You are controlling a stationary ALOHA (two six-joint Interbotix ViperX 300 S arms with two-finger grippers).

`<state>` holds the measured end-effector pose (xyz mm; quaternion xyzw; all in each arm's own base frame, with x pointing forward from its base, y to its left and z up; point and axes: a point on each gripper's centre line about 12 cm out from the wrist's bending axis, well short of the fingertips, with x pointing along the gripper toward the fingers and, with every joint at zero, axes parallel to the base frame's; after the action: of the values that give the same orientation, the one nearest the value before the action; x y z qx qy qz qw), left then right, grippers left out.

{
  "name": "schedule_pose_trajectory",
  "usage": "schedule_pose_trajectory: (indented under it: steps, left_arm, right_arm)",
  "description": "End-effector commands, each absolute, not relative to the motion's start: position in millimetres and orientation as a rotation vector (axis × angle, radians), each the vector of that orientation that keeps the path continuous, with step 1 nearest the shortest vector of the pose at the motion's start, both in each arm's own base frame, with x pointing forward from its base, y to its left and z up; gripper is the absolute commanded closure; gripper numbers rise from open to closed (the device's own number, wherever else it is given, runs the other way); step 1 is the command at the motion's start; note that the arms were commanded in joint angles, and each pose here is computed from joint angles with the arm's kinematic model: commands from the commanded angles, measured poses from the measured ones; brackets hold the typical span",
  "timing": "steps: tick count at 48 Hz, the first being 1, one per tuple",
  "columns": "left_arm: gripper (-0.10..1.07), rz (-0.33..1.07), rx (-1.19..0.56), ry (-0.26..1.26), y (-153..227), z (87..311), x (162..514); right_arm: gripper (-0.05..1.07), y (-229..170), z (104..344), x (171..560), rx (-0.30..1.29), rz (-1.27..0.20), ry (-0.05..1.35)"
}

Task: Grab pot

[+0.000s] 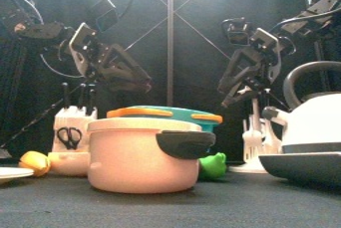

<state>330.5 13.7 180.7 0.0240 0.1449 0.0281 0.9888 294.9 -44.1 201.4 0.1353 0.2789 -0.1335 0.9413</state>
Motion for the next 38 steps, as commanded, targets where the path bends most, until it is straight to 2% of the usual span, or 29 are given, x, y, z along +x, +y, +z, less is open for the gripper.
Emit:
schedule_pose_trajectory:
  steps: [1,18,32,38]
  left_arm:
    - [0.2,0.063,0.044,0.268,15,186,333]
    - [0.2,0.05,0.046,0.282,11,182,325]
    - [0.2,-0.03,0.055,0.296,-15,177,311]
    - [0.2,-0.092,0.059,0.303,-33,175,302]
  right_arm:
    - [0.02,-39,210,299,0.273,-0.246,0.543]
    - [0.02,-11,224,324,0.254,-0.144,0.522]
    - [0.02,9,216,356,0.283,-0.091,0.553]
    - [0.02,22,205,373,0.315,-0.077,0.588]
